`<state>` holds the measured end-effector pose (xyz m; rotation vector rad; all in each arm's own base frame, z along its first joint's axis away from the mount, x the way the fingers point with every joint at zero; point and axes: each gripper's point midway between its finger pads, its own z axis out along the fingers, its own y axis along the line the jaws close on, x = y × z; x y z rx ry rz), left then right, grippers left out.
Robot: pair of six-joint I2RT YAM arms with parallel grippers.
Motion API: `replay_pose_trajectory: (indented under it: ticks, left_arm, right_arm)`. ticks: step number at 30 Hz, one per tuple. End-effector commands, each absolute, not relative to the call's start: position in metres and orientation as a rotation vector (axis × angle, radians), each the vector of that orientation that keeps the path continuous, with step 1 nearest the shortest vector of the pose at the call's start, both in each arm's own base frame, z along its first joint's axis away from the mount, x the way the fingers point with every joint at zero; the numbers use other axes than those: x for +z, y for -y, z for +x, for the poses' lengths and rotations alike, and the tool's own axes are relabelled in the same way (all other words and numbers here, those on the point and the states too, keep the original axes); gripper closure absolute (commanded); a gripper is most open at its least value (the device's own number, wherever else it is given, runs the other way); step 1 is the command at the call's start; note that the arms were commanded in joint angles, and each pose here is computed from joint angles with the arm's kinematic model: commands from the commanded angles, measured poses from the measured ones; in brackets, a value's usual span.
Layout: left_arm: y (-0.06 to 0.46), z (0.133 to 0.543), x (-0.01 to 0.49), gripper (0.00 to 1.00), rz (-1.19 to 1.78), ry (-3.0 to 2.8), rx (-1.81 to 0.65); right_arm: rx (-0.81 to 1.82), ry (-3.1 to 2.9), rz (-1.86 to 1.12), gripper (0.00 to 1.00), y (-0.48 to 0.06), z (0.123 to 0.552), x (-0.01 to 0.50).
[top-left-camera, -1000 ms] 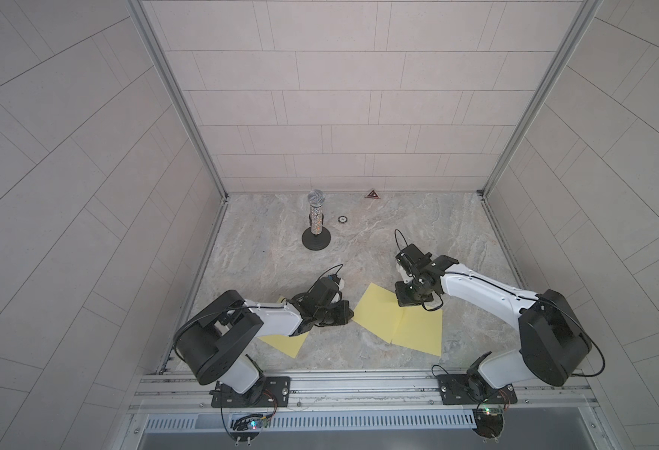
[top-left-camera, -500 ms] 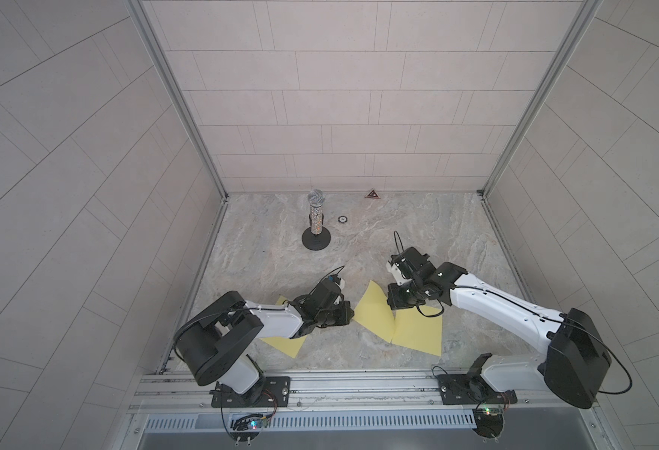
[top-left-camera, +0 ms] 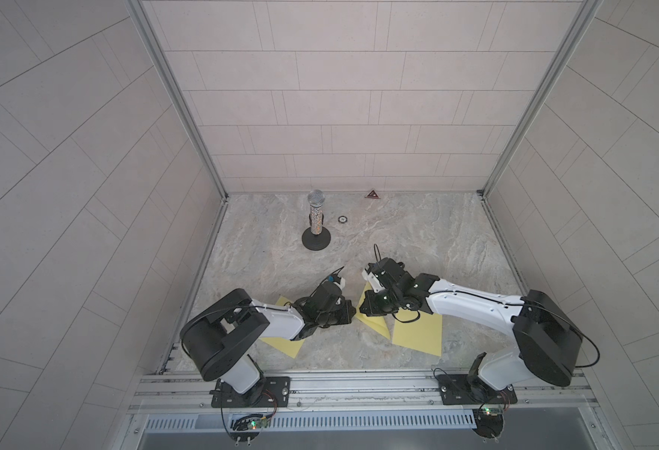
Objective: Fold the square paper diagonally
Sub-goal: Fold the paper at the center of the board.
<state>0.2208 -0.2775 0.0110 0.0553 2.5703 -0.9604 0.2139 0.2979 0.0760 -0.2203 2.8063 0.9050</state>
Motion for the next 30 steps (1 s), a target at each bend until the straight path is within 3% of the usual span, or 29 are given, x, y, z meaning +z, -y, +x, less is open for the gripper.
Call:
replay_pose_trajectory:
  ticks: [1, 11, 30]
  left_arm:
    - [0.227, 0.190, -0.045, 1.00, -0.011, -2.788, -0.671]
    - [0.225, 0.188, -0.051, 1.00, -0.027, -2.797, -0.666]
    - [0.224, 0.186, -0.058, 1.00, -0.030, -2.812, -0.656]
  right_arm:
    - [0.946, -2.775, -0.172, 1.00, -0.306, 0.221, 0.068]
    - [0.968, -2.783, -0.098, 1.00, -0.307, 0.226, 0.039]
    - [1.008, -2.756, -0.036, 1.00, -0.300, 0.239, 0.032]
